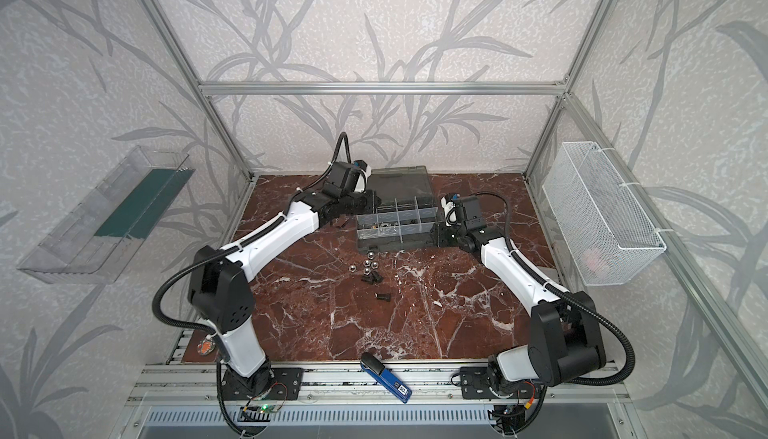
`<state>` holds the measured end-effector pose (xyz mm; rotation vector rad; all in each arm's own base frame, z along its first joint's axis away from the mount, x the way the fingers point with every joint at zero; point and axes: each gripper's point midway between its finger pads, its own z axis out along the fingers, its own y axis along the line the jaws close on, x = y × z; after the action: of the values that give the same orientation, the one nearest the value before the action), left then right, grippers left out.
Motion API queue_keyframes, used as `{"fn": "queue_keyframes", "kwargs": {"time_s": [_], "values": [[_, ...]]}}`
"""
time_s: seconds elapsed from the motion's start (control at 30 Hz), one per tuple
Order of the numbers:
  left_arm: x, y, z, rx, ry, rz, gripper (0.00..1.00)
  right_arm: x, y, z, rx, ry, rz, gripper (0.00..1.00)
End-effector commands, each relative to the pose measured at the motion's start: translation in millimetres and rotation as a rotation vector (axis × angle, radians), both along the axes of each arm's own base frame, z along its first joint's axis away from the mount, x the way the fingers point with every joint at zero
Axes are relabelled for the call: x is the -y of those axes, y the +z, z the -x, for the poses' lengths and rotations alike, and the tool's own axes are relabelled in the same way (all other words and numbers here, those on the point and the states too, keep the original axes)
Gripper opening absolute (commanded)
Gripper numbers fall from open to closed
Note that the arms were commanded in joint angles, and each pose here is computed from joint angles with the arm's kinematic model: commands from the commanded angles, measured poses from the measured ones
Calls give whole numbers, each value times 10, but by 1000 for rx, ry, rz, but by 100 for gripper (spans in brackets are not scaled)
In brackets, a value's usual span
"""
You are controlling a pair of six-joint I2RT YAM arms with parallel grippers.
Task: Sort the screws and nuts into containers
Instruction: 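Lift the black hex nut and carry it over the black-nut compartment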
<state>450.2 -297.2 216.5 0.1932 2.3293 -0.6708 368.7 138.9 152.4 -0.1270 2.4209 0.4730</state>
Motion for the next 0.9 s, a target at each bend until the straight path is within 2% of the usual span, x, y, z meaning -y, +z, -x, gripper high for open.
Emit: {"fn": "queue_keyframes", "kwargs": {"time_s": [0.0,0.2,0.43,0.53,0.87], "values": [[452,-53,-131,12,-132,79,0,73,84,47,22,-41,-14,53],[844,-322,-371,-2,-176,206,0,157,33,140,16,-67,-5,53],[1004,-760,-350,-48,-184,118,0,181,3,197,13,-73,-5,53],[1075,-913,-339,-85,-191,127,0,183,-21,212,7,-72,-7,53],[1011,-1084,-355,-108,-143,86,0,190,-27,252,6,-71,-9,53]]}}
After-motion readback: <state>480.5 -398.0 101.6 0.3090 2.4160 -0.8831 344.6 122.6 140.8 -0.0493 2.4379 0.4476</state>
